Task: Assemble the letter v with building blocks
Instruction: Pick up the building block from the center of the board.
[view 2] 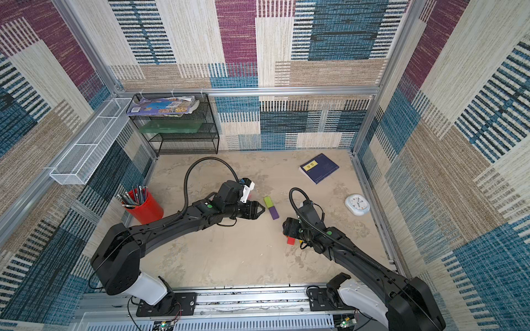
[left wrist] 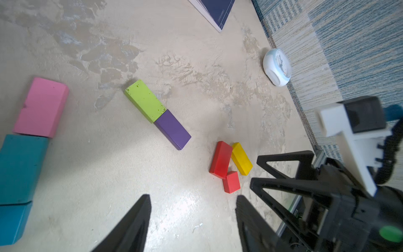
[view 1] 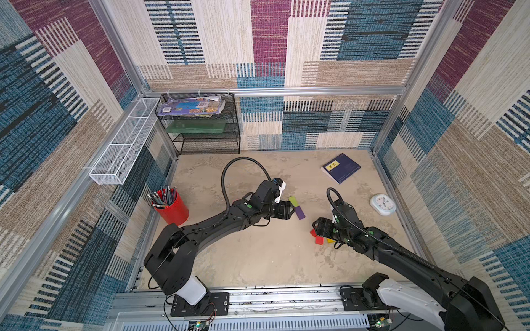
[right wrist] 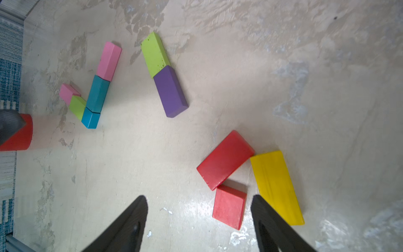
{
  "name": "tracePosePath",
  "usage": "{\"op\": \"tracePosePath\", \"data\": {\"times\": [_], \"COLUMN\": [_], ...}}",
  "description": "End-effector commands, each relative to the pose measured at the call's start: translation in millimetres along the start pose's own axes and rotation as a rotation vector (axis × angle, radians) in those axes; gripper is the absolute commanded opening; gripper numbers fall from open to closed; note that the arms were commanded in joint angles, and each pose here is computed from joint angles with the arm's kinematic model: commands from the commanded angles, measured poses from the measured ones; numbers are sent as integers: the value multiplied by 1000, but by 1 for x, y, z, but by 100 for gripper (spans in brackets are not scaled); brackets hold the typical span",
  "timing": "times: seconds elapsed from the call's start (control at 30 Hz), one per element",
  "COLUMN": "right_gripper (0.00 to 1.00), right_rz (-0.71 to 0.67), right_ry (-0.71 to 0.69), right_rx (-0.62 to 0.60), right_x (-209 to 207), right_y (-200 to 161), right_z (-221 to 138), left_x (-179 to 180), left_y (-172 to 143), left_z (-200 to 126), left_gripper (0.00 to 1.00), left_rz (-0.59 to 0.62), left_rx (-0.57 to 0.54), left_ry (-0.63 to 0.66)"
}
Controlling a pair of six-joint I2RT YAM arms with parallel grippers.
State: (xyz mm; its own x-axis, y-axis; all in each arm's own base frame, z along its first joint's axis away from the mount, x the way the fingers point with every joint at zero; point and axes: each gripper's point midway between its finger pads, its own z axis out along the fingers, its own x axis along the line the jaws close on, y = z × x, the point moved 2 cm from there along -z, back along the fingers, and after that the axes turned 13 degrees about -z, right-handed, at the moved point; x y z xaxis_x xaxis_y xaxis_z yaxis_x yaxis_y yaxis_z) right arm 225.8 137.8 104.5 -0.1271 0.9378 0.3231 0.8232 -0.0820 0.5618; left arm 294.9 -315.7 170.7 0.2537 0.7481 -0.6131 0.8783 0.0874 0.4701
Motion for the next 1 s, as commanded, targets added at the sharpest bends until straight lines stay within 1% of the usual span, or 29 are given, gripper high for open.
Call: {"op": "tracePosePath", "data": {"times": [0.0,0.17,0.33,0.43,0.57,0.73,0.9,0.97], "right_gripper": [78,78,75,73,71,70,66,66], "right_rz": [10,-1,2,-1,-6,3,-8,-12], "right_ry": [-17,-59,-74,-115,-182,-259,-256,-277], "right_rx": [9,43,41,59,97,111,108,117], "right_x": [-4,-6,2,9,14,15,21,18], "right_y": [-8,-20,-25,-30,-42,-45,-42,-43], "right_z": [1,4,8,13,23,25,24,24], "left_x": [5,13,12,14,17,24,32,35], "left_y": [-1,-12,-20,-26,-31,-35,-44,-47], "left_z": [-5,0,16,21,20,12,9,9], "left_gripper": [67,68,65,63,63,62,62,62], "left_rz": [14,-10,38,49,71,80,77,74], "left_rx": [-25,-61,-24,2,6,-17,-19,-16], "left_ry": [20,-14,-12,-2,5,20,19,21]}}
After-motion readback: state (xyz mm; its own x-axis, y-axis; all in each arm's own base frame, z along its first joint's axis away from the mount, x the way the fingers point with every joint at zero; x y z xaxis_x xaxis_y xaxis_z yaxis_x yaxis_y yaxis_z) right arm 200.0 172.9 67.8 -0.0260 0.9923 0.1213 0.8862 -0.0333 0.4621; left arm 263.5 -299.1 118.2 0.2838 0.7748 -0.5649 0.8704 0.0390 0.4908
